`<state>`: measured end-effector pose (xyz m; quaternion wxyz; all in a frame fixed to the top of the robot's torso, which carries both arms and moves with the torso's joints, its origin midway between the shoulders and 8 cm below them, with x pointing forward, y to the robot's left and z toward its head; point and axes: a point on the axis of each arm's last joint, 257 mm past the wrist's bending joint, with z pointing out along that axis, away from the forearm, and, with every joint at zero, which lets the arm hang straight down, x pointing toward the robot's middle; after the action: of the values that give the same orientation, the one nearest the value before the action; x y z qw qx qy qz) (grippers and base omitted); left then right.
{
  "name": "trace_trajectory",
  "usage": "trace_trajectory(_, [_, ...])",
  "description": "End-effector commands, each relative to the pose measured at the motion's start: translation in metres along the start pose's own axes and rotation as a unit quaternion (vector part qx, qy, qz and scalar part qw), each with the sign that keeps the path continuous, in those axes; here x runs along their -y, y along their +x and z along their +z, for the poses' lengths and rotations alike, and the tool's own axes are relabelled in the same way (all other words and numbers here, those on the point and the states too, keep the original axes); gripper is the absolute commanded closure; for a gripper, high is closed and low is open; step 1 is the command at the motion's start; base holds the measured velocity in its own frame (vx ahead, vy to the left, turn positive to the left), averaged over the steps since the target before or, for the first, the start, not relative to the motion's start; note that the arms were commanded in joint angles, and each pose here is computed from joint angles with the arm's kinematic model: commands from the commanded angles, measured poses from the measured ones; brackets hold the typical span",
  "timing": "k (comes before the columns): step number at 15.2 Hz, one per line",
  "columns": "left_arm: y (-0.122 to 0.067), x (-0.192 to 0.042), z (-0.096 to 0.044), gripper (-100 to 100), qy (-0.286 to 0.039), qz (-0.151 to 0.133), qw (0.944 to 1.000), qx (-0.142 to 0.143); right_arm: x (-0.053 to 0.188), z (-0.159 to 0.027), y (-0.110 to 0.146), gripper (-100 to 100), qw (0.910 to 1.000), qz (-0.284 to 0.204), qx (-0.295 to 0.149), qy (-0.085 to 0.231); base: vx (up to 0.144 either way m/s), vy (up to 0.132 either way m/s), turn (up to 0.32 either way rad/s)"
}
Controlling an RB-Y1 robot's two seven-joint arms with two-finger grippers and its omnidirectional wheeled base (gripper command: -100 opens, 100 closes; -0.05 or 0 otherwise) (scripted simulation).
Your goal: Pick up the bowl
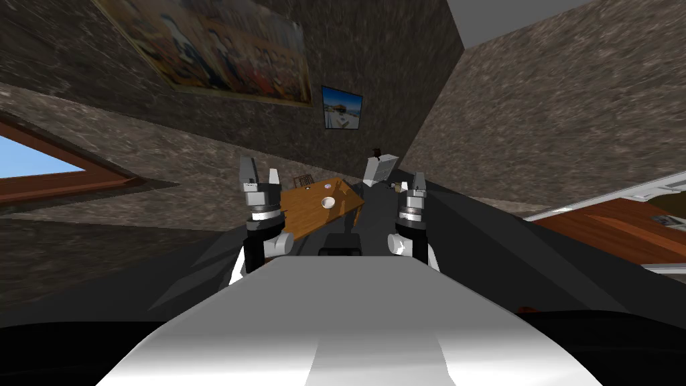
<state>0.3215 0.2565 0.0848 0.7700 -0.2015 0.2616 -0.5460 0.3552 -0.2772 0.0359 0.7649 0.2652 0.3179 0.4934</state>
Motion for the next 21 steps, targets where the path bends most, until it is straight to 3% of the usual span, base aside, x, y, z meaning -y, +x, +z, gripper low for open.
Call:
trace_trajectory(1, [0.005, -0.006, 0.0, -100, -0.006, 0.004, 0.9999, -0.015, 0.0, 0.0, 0.0, 0, 1.0, 0.0, 0.0, 0.0, 0.002, -0.003, -0.013])
trace_trajectory(4, [0.017, -0.032, -0.003, -100, -0.035, 0.014, 0.9981, -0.049, 0.0, 0.0, 0.0, 0, 1.0, 0.0, 0.0, 0.0, 0.011, -0.011, -0.042])
trace_trajectory(5, [0.017, -0.032, -0.003, -100, -0.035, 0.014, 0.9981, -0.049, 0.0, 0.0, 0.0, 0, 1.0, 0.0, 0.0, 0.0, 0.013, -0.013, -0.032])
trace_trajectory(7, [0.025, -0.06, -0.006, -100, -0.068, 0.023, 0.9949, -0.071, 0.0, 0.0, 0.0, 0, 1.0, 0.0, 0.0, 0.0, 0.015, -0.014, -0.051])
trace_trajectory(10, [0.028, -0.077, -0.009, -100, -0.087, 0.029, 0.9924, -0.081, 0.0, 0.0, 0.0, 0, 1.0, 0.0, 0.0, 0.0, 0.017, -0.013, -0.039])
trace_trajectory(16, [0.038, -0.153, -0.024, -100, -0.177, 0.055, 0.9754, -0.12, 0.0, 0.0, 0.0, 0, 1.0, 0.0, 0.0, 0.0, 0.022, -0.017, -0.059])
trace_trajectory(18, [0.038, -0.157, -0.026, -100, -0.185, 0.056, 0.9737, -0.121, 0.0, 0.0, 0.0, 0, 1.0, 0.0, 0.0, 0.0, 0.015, -0.012, -0.032])
trace_trajectory(19, [0.039, -0.178, -0.032, -100, -0.208, 0.063, 0.9674, -0.129, 0.0, 0.0, 0.0, 0, 1.0, 0.0, 0.0, 0.0, 0.013, -0.012, -0.046])
trace_trajectory(20, [0.039, -0.18, -0.033, -100, -0.213, 0.064, 0.9663, -0.13, 0.0, 0.0, 0.0, 0, 1.0, 0.0, 0.0, 0.0, 0.015, -0.013, -0.056])
trace_trajectory(21, [0.039, -0.199, -0.038, -100, -0.233, 0.071, 0.96, -0.137, 0.0, 0.0, 0.0, 0, 1.0, 0.0, 0.0, 0.0, 0.019, -0.017, -0.066])
